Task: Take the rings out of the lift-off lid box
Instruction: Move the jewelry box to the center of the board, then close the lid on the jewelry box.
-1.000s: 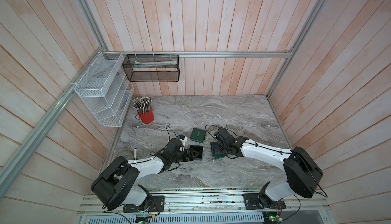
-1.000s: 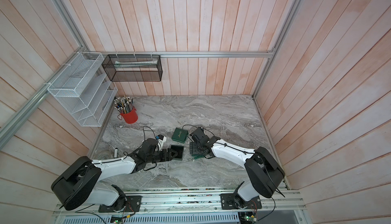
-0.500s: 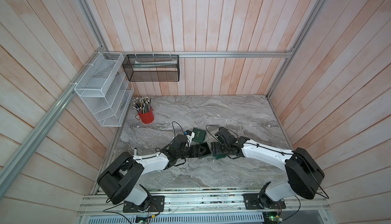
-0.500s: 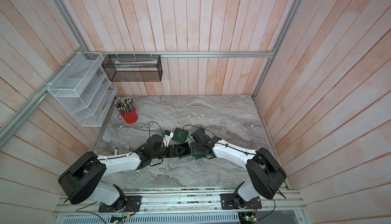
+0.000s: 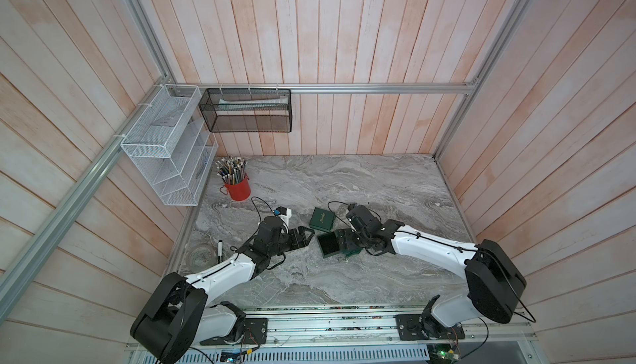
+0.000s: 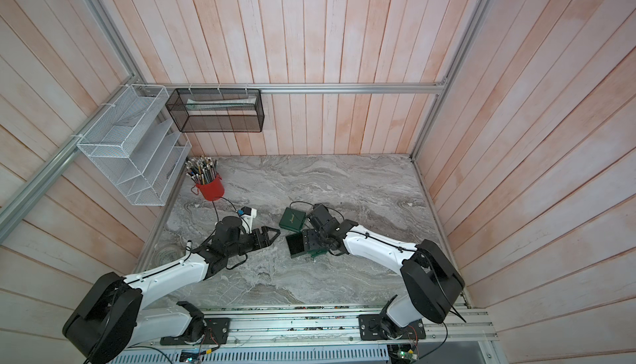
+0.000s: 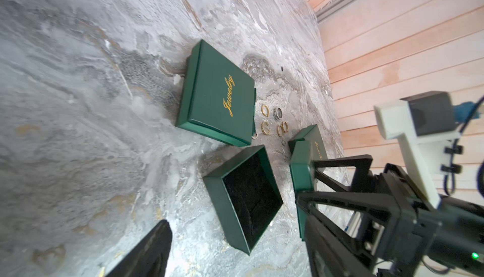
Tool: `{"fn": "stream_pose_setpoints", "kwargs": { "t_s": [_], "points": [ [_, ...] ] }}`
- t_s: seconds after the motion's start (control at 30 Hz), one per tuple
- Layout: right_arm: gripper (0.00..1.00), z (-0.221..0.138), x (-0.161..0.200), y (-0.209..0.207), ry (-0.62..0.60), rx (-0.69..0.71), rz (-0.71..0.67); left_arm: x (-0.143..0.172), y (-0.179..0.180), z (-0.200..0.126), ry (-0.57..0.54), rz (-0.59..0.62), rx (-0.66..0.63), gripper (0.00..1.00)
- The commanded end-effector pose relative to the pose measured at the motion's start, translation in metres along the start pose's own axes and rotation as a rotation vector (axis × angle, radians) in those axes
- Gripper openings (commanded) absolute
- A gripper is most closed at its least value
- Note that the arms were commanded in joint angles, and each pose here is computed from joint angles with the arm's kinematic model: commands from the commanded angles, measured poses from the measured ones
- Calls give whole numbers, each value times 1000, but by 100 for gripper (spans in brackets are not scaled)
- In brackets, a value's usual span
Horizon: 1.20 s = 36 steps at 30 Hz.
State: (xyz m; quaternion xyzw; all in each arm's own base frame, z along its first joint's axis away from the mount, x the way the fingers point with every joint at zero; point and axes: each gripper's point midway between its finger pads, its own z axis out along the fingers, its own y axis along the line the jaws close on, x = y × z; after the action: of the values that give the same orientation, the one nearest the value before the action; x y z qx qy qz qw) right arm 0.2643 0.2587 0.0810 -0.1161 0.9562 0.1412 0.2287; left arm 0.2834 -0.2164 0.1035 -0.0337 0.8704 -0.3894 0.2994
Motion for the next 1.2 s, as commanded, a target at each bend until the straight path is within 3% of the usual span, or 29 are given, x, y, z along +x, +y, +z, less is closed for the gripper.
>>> {"fn": "stream_pose_setpoints", "kwargs": {
  "t_s": [0.0, 0.4, 1.17],
  "points": [
    [77, 4, -4, 12, 18, 2, -46, 4, 17, -4, 9, -3, -44, 82],
    [77, 24, -5, 27, 100, 87, -131, 5, 30, -6, 3, -16, -48, 82],
    [78, 26, -1, 30, 166, 208, -92, 6, 36, -7, 3, -10, -34, 82]
  ]
}}
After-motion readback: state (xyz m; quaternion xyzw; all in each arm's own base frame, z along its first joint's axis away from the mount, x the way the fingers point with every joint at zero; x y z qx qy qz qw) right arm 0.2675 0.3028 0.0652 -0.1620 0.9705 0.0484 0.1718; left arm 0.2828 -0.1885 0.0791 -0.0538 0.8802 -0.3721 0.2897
